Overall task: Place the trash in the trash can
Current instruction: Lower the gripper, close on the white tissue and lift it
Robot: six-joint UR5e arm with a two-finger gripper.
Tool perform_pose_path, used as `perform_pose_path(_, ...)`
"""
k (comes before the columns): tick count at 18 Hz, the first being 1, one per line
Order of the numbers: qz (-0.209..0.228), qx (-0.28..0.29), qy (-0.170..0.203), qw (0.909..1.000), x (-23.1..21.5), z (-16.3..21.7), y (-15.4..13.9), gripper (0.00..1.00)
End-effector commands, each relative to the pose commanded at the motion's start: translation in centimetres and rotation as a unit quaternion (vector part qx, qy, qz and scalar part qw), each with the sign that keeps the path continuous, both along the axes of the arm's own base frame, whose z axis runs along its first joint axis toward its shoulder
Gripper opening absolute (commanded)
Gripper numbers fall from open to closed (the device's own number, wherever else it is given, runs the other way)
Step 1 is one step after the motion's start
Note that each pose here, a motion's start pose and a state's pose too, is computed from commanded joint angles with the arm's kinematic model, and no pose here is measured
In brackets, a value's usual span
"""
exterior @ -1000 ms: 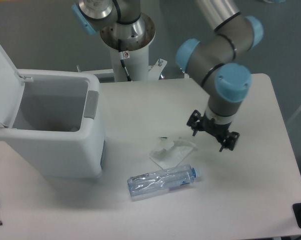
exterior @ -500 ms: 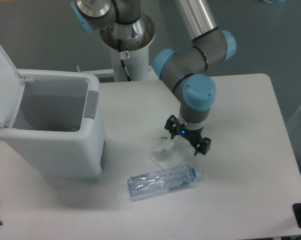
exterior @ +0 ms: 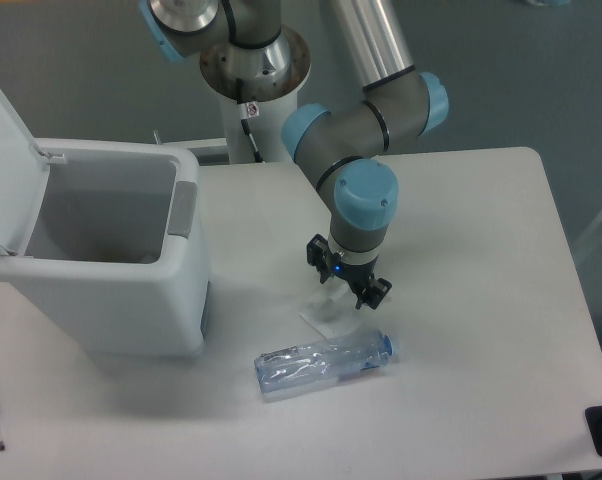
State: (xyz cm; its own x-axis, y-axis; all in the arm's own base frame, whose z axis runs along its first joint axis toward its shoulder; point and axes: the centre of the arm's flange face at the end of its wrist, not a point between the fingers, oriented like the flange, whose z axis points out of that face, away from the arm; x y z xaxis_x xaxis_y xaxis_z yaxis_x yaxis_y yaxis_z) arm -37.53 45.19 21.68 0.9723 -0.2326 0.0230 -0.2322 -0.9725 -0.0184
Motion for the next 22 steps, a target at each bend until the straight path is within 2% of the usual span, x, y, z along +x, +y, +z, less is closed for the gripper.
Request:
perform_pose_path(1, 0.008, 0.000, -0.001, 1.0000, 0.0, 0.0, 0.0, 0.03)
perform_pose_path(2, 0.011, 0.000, -0.001, 0.9999, 0.0, 0.0, 0.0, 0.00)
perform_pose_path(13, 0.012, 0.009, 0.007, 0.9999, -0.5, 1.2, 0.1, 0.00)
perform_pose_path(17, 0.016, 0.022, 0.023, 0.9994, -1.7, 4.0, 0.3, 0.00)
perform_pose_path(22, 0.022, 0.001, -0.008, 0.9997, -3.6, 7.6, 0.5, 0.00)
